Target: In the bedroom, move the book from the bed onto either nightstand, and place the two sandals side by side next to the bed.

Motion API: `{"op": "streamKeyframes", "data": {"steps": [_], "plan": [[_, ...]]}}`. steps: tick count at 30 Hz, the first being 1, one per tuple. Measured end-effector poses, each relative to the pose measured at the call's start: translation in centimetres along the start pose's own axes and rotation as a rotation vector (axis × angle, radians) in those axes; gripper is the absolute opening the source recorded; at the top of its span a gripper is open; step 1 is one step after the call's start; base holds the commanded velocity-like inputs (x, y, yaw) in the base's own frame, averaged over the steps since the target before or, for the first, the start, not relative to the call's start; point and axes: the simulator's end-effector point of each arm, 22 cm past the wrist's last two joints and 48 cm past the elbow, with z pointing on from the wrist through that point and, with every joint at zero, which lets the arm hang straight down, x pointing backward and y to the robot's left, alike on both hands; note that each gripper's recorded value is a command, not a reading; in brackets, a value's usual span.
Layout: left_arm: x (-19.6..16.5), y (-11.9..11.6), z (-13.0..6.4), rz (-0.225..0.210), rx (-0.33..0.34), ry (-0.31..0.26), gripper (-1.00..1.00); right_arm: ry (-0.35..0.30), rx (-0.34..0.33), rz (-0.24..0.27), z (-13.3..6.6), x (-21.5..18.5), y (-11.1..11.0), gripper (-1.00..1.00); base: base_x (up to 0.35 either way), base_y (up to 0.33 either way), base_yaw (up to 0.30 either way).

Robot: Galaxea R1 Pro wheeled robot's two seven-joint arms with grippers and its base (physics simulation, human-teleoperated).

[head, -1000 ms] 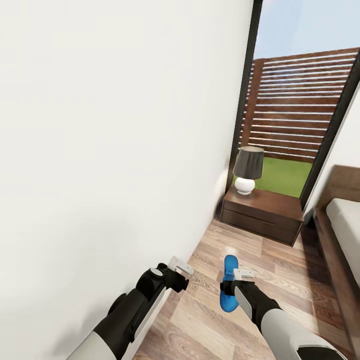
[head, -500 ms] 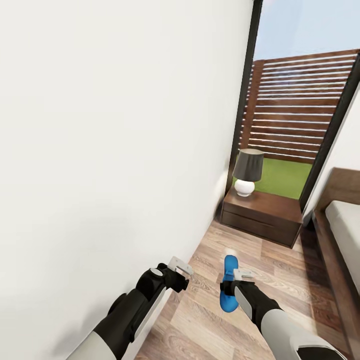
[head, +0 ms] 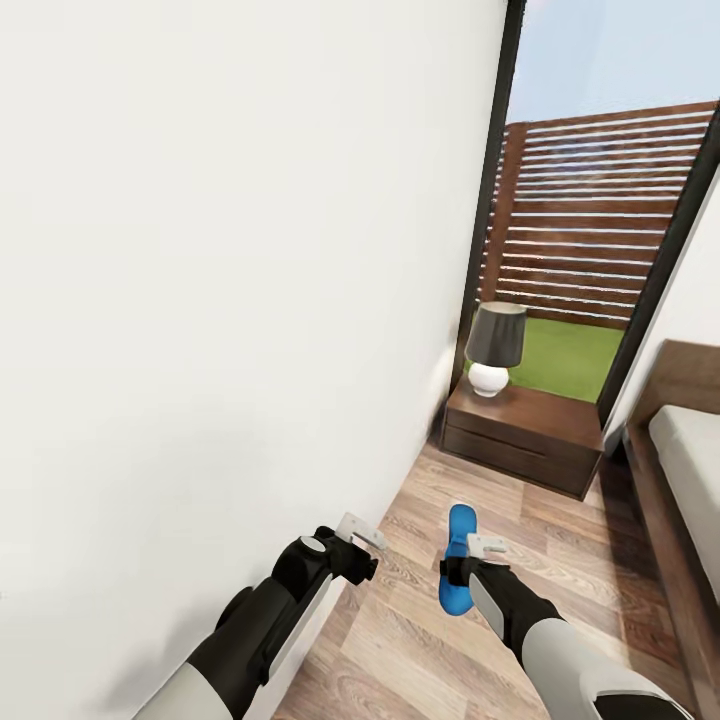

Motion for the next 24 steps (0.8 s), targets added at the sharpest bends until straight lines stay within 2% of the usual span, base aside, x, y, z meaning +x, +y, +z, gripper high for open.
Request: {"op": "streamKeyframes", "data": {"steps": [14,24], "plan": [[-1.5,0.3,-1.5,0.0,0.0,0.005,1.0,0.014,0.004,0.0,-1.7,-0.3,-0.3,-1.0,0.0,0.0,0.0],[-2.4,0.4,-2.6,0.0,-0.001,0.011,1.0,0.011,0.024,0.0,-2.9,-1.5,-1.8,-1.0,0.0,0.0,0.0]]}}
